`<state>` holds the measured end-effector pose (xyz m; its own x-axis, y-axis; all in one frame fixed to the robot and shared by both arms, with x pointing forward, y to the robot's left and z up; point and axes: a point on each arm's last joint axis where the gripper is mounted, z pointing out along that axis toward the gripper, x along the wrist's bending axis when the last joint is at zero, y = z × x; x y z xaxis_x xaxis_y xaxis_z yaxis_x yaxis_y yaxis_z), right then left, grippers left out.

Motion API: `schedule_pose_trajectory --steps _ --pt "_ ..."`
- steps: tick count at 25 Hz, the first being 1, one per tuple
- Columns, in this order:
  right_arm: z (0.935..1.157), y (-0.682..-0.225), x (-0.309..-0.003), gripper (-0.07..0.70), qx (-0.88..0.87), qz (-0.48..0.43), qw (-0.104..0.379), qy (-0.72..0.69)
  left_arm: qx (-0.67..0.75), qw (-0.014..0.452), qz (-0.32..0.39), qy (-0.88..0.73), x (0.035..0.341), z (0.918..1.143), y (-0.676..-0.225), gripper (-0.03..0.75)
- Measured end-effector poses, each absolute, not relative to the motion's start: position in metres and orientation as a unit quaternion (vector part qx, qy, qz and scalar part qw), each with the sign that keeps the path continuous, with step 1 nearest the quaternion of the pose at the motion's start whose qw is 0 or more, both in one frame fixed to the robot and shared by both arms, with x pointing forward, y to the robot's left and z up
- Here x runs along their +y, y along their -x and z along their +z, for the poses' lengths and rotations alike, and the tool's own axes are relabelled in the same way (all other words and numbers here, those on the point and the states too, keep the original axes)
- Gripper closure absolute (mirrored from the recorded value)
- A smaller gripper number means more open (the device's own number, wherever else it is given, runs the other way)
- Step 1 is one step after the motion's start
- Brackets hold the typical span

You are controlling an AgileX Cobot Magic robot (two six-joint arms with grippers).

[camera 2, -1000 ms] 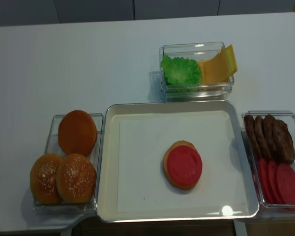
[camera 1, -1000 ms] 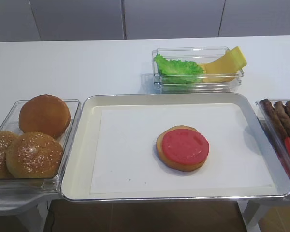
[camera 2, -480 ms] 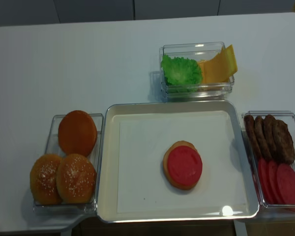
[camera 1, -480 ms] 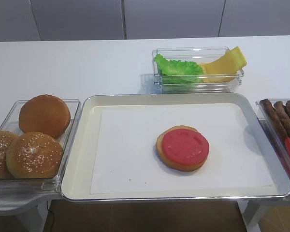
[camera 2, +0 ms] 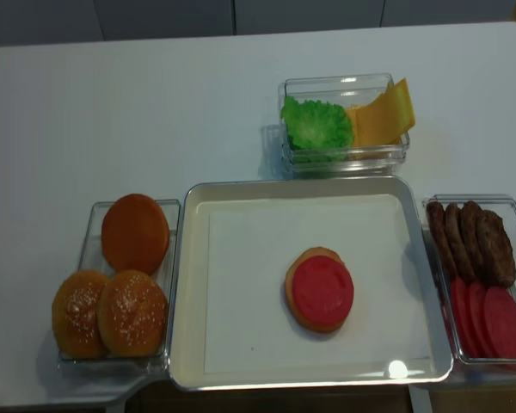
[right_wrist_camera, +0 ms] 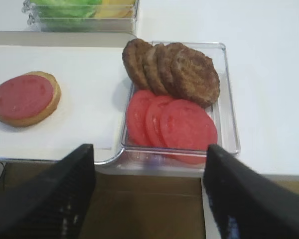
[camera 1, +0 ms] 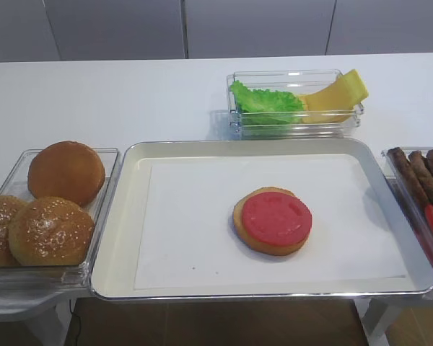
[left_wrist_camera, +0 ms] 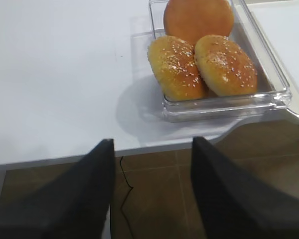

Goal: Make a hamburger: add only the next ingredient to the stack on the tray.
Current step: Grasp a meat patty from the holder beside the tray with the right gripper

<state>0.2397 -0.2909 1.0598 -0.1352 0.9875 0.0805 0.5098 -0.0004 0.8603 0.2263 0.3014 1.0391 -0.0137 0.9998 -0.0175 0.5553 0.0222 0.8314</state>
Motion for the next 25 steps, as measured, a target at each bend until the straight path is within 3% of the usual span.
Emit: schedule_pose_trajectory --steps 12,20,25 --pt "1.11 -0.336 -0.28 0.119 0.636 0.394 0.264 -0.609 0.631 0.337 0.33 -0.616 0.301 1.039 -0.226 0.347" --pt "1.118 -0.41 -0.268 0.119 0.673 0.355 0.207 -0.616 0.631 0.337 0.33 -0.616 0.301 1.039 -0.226 0.347" --pt "1.108 -0.453 -0.245 0.118 0.732 0.286 0.168 -0.595 0.631 0.337 0.33 -0.616 0.301 1.039 -0.226 0.347"
